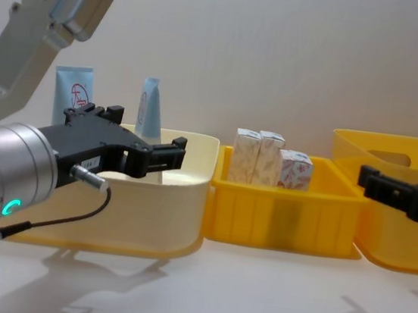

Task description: Bimanual collaborative sorting of washing and personal care products

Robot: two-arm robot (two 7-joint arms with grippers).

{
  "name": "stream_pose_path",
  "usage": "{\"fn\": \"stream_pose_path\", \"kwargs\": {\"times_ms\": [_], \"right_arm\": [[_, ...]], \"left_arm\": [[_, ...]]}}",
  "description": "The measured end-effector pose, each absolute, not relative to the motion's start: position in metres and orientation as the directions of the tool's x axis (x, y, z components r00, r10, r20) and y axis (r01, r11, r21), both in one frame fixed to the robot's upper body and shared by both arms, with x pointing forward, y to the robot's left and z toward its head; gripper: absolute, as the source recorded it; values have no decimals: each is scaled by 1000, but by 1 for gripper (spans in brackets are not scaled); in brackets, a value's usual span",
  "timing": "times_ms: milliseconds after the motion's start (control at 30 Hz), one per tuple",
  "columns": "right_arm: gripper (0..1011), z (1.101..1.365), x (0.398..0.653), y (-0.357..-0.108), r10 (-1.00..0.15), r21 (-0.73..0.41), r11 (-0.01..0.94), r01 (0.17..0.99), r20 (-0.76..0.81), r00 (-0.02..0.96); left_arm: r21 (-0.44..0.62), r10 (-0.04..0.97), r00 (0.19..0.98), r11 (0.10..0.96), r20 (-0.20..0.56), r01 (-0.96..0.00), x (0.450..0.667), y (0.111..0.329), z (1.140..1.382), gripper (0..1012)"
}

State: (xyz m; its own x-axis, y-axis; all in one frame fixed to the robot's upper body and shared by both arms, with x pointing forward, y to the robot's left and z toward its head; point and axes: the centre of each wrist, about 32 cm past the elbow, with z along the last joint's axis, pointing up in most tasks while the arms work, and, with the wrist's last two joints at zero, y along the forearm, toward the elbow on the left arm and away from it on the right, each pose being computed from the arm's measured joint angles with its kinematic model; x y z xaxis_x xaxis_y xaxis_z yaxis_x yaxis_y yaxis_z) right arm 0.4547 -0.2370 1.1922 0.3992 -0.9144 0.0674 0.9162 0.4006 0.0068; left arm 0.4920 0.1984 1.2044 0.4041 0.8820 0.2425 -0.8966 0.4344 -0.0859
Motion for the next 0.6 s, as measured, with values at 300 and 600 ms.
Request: {"fn": "stream_pose_path", "kwargs": {"times_ms": [300, 600], "right_arm": [[1001, 1205, 465, -231, -899, -57, 436, 898, 26, 438], [1001, 1234, 477, -215, -909, -107, 416, 903, -40, 414]], "left_arm": [[-86, 882, 404, 434, 243, -897, 492, 198, 1204, 1002], [-86, 882, 404, 434, 242, -897, 492, 198, 1204, 1002]]}}
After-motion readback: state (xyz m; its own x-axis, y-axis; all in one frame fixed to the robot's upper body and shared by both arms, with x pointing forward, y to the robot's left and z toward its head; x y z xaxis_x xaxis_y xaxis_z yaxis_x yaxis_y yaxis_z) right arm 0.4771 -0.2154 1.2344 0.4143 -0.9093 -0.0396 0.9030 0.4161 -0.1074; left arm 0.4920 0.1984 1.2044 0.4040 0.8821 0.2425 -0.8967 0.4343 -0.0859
